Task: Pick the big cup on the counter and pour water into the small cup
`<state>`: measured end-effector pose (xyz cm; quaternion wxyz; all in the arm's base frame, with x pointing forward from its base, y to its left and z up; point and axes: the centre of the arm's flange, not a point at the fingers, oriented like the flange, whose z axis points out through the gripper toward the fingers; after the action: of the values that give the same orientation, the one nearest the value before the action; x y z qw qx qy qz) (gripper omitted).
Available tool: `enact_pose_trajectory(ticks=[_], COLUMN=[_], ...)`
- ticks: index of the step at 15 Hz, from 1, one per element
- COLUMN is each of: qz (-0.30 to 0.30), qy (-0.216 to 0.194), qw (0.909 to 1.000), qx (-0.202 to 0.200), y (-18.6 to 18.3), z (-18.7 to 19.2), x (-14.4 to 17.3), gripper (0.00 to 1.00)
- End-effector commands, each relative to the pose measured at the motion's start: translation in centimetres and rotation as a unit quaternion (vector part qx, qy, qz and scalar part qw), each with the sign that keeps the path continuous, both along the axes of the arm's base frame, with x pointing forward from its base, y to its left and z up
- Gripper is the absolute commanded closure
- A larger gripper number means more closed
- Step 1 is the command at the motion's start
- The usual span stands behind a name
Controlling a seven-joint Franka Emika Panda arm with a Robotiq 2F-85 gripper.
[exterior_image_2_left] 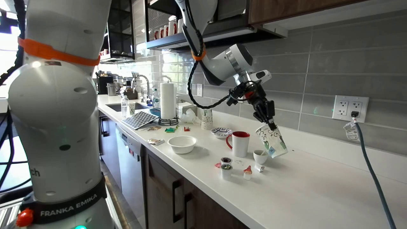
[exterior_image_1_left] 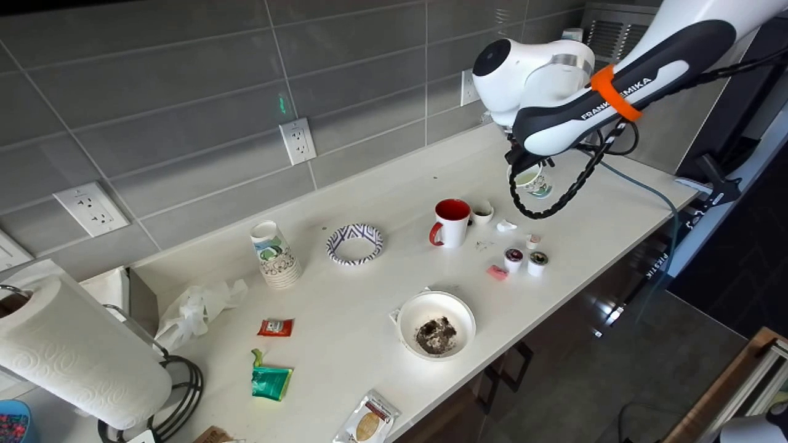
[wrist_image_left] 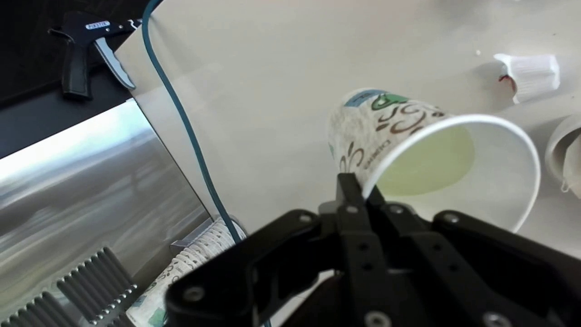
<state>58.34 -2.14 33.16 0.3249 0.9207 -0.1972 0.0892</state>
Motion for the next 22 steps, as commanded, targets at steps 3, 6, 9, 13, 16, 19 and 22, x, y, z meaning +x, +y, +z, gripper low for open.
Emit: enact_pose_trajectory(ticks=[3, 6, 9, 13, 16, 19, 22], qz=[0.017, 0.023, 0.026, 0.034, 0.041, 0.046, 0.051], qy=[-0.006, -0.002, 0.000, 0.004, 0.006, 0.012, 0.016], qw=[0.9996, 0.9993, 0.9988, 0.9980, 0.9973, 0.9964, 0.9956], qx=[-0.021, -0.030, -0.042, -0.054, -0.060, -0.069, -0.077], y=[1.9, 2.5, 2.6, 2.5, 2.7, 2.9, 3.2], z=[-1.6, -2.3, -2.9, -3.4, -3.8, -4.4, -4.8], x=[2.2, 2.5, 2.9, 3.6, 4.2, 4.8, 5.2], gripper=[0.99, 0.99, 0.99, 0.99, 0.99, 0.99, 0.99])
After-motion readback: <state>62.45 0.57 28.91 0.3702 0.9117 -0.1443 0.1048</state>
